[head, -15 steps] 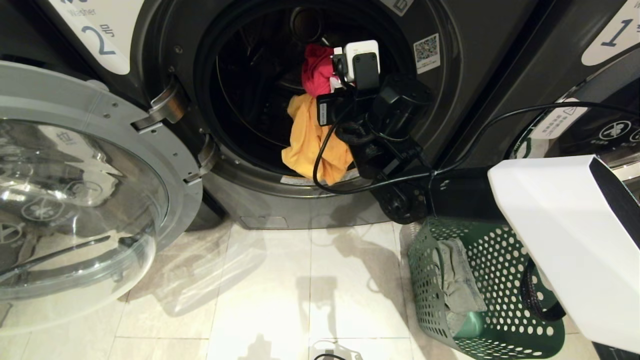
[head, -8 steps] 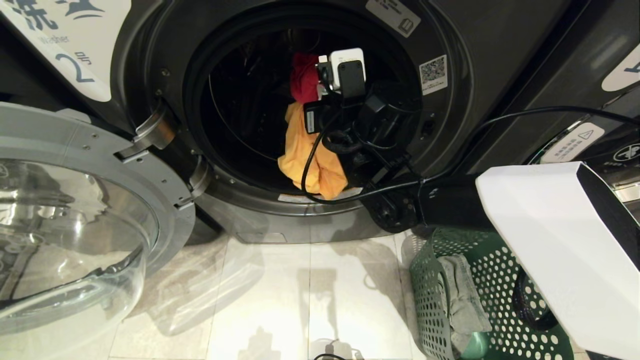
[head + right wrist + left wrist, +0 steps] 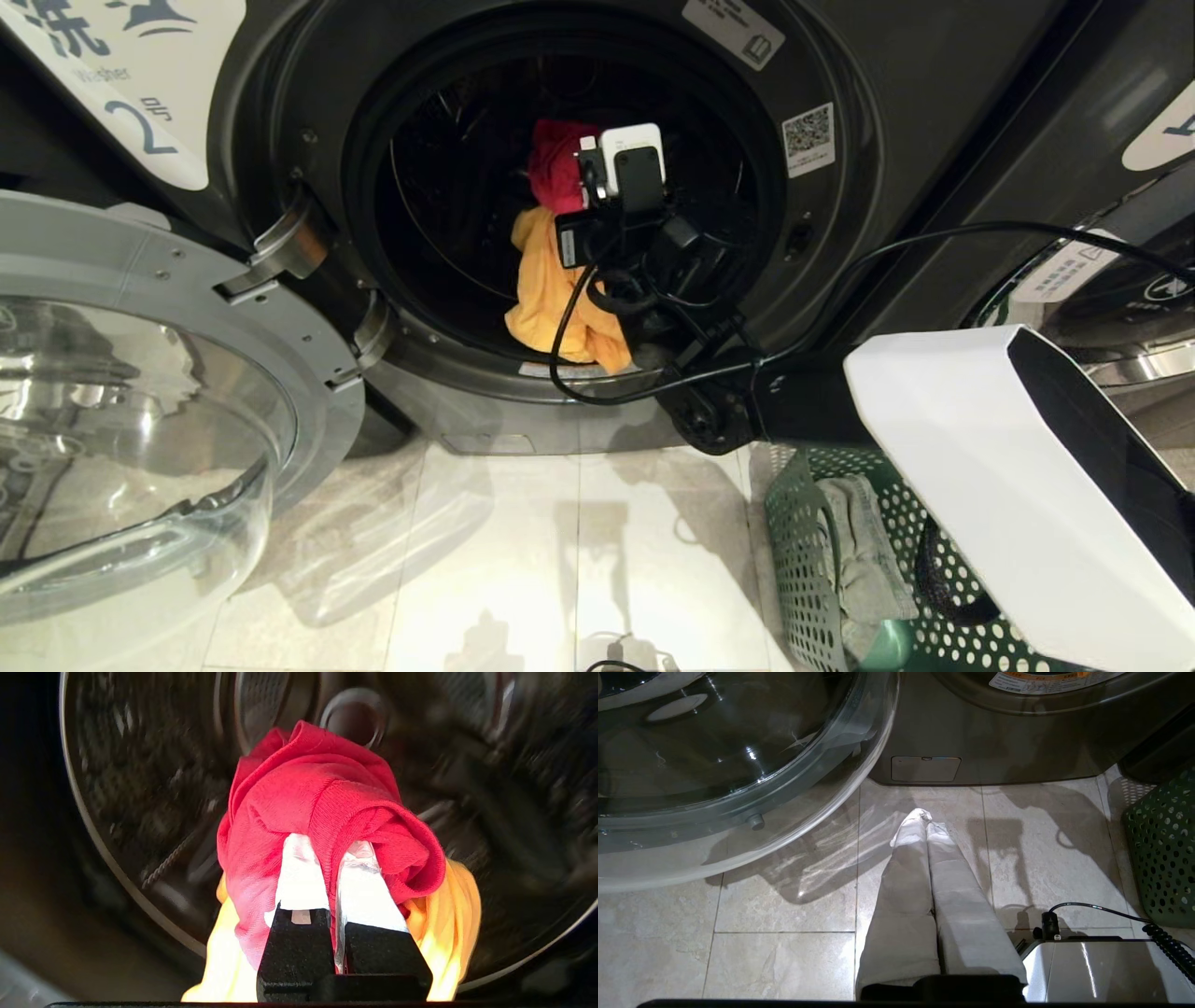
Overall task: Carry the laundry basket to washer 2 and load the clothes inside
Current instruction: Place the clothes into the washing machine
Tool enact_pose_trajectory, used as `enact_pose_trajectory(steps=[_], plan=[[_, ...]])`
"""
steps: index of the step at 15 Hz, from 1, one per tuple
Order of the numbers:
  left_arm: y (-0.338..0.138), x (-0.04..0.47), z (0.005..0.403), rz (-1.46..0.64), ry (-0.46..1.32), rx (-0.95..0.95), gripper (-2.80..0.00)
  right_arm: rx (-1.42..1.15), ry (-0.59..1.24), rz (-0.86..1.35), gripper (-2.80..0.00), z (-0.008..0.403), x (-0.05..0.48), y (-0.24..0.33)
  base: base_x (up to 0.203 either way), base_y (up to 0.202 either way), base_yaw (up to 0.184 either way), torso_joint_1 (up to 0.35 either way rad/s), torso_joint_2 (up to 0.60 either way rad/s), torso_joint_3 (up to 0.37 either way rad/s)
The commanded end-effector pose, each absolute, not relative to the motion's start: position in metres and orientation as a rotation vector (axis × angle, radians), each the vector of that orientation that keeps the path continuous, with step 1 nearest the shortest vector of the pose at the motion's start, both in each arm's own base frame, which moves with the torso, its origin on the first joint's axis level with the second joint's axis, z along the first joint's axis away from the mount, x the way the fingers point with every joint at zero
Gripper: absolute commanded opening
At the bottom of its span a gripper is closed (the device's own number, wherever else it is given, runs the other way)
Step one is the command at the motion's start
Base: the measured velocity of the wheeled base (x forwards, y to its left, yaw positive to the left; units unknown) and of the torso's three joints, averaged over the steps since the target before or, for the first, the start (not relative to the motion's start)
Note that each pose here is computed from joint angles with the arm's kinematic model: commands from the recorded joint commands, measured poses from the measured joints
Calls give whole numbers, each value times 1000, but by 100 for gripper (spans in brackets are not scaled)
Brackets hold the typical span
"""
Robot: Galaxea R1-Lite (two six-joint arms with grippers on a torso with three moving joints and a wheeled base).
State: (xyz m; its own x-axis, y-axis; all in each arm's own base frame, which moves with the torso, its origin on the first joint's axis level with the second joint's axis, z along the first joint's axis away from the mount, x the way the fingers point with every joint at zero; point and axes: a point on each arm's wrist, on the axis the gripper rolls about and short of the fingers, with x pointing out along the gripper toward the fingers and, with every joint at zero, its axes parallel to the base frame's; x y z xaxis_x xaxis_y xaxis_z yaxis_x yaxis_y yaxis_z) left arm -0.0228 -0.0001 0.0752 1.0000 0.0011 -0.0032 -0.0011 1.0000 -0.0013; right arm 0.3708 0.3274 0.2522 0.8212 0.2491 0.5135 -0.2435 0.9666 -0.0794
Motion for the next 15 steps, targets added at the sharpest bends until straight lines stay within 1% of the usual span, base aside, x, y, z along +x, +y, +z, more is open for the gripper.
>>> enact_pose_trajectory(steps=[1,3,4,7,10,13,15], plan=[[0,-23,75,2,5,-2,-280,-34,-555,257,-280,233,377,334,0,0,0,0,0,0],[0,-23,75,2,5,-2,-280,-54,-527,252,-280,213,385,337,0,0,0,0,0,0],[0,-23,75,2,5,-2,-280,-57,-522,254,-280,210,386,338,0,0,0,0,0,0],[0,-23,75,2,5,-2,-280,-61,-515,261,-280,206,387,340,0,0,0,0,0,0],[0,-23,75,2,5,-2,-280,-35,-517,265,-280,211,386,338,0,0,0,0,0,0],[0,-23,75,2,5,-2,-280,-36,-465,264,-280,207,395,332,0,0,0,0,0,0],[0,-23,75,2,5,-2,-280,-48,-397,275,-280,201,399,331,0,0,0,0,0,0]])
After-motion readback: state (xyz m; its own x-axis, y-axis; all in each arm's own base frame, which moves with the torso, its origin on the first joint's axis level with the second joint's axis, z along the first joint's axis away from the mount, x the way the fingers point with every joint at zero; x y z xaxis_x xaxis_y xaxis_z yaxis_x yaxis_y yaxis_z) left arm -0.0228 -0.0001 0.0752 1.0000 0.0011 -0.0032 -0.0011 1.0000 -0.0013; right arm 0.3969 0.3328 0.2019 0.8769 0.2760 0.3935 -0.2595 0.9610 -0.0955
